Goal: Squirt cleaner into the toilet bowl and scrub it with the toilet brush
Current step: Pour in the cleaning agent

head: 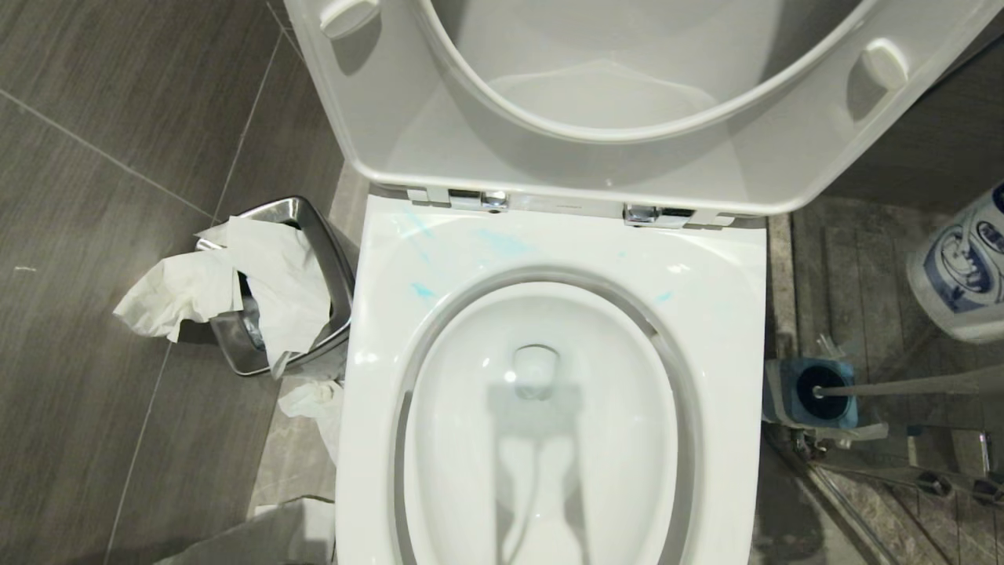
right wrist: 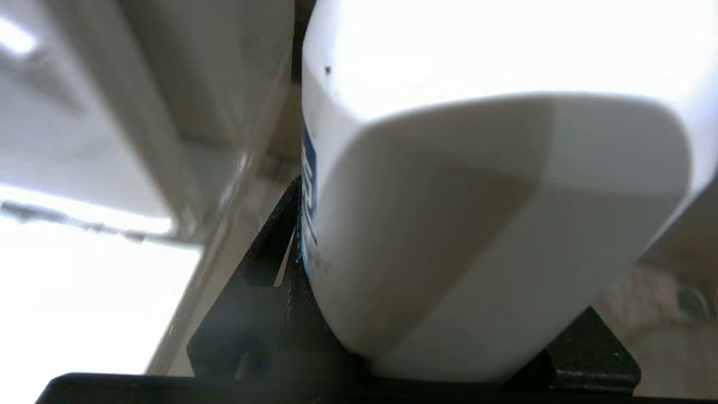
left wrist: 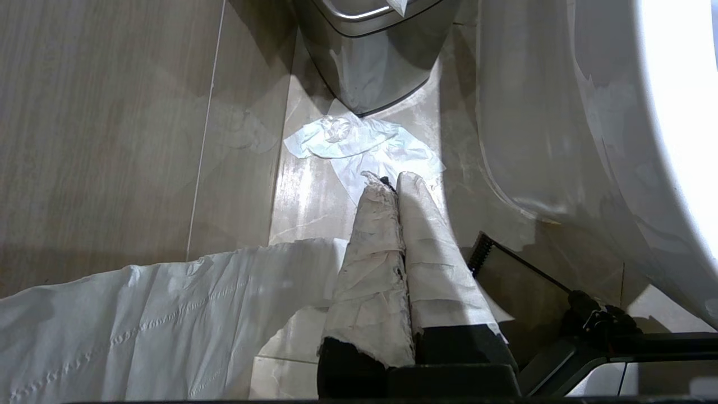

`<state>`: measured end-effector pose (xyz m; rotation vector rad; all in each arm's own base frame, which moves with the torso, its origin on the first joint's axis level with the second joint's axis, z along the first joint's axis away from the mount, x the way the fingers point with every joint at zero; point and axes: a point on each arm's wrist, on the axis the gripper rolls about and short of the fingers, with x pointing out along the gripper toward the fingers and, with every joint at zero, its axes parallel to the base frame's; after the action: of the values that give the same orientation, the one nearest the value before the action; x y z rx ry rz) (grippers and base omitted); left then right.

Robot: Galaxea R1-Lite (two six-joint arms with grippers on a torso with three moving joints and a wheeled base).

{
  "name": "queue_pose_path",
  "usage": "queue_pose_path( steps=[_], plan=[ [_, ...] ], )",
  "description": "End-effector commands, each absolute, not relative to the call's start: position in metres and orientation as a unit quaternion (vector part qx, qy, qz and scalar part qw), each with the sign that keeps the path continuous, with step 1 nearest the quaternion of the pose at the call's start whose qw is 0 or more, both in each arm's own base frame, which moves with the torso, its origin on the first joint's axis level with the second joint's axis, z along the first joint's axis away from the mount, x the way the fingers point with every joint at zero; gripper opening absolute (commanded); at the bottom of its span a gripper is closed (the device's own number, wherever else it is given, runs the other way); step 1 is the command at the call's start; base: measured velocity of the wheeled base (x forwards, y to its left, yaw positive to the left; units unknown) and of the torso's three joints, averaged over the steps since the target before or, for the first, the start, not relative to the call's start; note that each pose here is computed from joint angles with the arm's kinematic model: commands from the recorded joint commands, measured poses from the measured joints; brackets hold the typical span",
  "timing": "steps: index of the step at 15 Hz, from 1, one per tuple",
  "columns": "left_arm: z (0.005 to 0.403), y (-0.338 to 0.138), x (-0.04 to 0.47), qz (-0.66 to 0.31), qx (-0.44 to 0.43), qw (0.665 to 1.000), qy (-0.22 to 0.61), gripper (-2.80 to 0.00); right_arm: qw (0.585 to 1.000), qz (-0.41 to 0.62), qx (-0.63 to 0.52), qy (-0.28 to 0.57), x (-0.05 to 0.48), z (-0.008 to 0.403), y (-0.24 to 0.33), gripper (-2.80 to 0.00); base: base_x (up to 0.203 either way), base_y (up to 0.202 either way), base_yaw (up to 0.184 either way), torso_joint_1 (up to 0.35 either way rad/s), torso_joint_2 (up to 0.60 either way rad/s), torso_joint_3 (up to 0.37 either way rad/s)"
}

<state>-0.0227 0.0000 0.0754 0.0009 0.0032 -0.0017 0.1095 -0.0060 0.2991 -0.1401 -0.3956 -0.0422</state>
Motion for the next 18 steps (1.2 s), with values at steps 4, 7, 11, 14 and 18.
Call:
queue_pose_path(
  steps=[4,7,11,14,18],
  plan=[
    [0.075,0.000,-0.023,-0.001,0.001,1.000,0.002,-2.80,0.973,-0.058,-0.086,-0.208,0.045,0.293,-0.003,-2.80,0.000,0.000,0.000,0.000,0.00,0.000],
    [0.075,0.000,-0.023,-0.001,0.000,1.000,0.002,-2.80,0.967,-0.064,-0.108,-0.222,0.019,0.278,-0.002,-2.80,0.000,0.000,0.000,0.000,0.00,0.000],
    [0.075,0.000,-0.023,-0.001,0.001,1.000,0.002,-2.80,0.978,-0.060,-0.111,-0.168,-0.018,0.256,0.001,-2.80,0.000,0.000,0.000,0.000,0.00,0.000],
    [0.075,0.000,-0.023,-0.001,0.000,1.000,0.002,-2.80,0.981,-0.058,-0.107,-0.151,-0.026,0.251,0.001,-2.80,0.000,0.000,0.000,0.000,0.00,0.000],
    [0.075,0.000,-0.023,-0.001,0.001,1.000,0.002,-2.80,0.984,-0.065,-0.103,-0.133,-0.028,0.247,0.001,-2.80,0.000,0.000,0.000,0.000,0.00,0.000]
  ],
)
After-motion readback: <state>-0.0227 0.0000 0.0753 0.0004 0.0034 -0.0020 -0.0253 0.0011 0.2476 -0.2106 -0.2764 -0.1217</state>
